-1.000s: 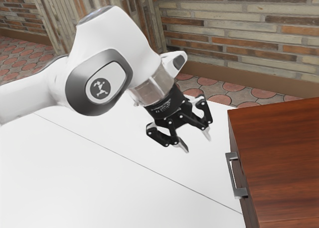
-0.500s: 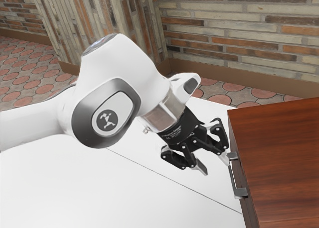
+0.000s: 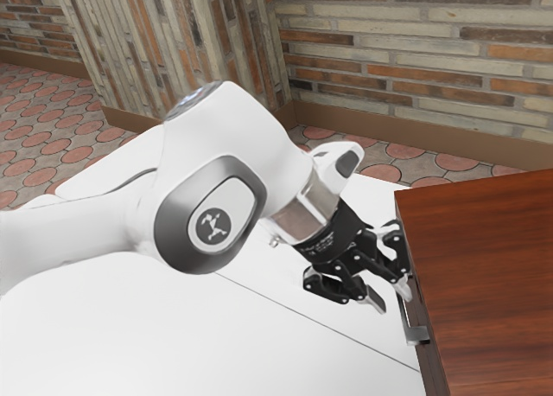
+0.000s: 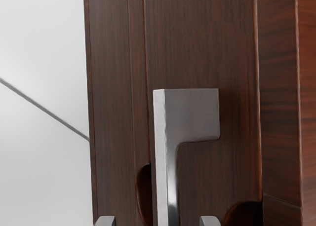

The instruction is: Pull the drawer handle with one arm to open the drawer

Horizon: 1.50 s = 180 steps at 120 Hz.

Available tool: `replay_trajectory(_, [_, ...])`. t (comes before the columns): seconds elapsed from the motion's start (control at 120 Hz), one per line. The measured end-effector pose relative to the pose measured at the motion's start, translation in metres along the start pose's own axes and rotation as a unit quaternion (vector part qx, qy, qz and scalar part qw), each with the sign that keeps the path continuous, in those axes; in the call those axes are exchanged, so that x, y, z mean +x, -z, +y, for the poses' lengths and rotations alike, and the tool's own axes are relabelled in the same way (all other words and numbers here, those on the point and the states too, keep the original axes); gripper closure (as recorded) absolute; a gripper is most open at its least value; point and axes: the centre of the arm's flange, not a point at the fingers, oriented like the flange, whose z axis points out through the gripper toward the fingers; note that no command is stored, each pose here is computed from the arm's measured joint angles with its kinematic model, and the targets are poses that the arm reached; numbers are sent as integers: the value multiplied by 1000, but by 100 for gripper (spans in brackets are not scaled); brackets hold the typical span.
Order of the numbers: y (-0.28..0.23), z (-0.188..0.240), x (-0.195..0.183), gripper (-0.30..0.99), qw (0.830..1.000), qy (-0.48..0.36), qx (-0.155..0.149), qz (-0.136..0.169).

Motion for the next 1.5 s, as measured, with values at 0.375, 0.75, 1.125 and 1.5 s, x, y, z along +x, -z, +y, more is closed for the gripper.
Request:
replay_trajectory(0.375, [-4, -2, -2, 70, 1000, -6, 3, 1])
replay_trajectory(0.75, [-6, -5, -6, 74, 1000, -11, 9, -2])
replay_trajectory(1.125, [-2, -10, -7, 75, 1000, -10, 17, -7])
replay_trajectory(1.5, [5, -27, -7, 76, 1000, -5, 25, -7])
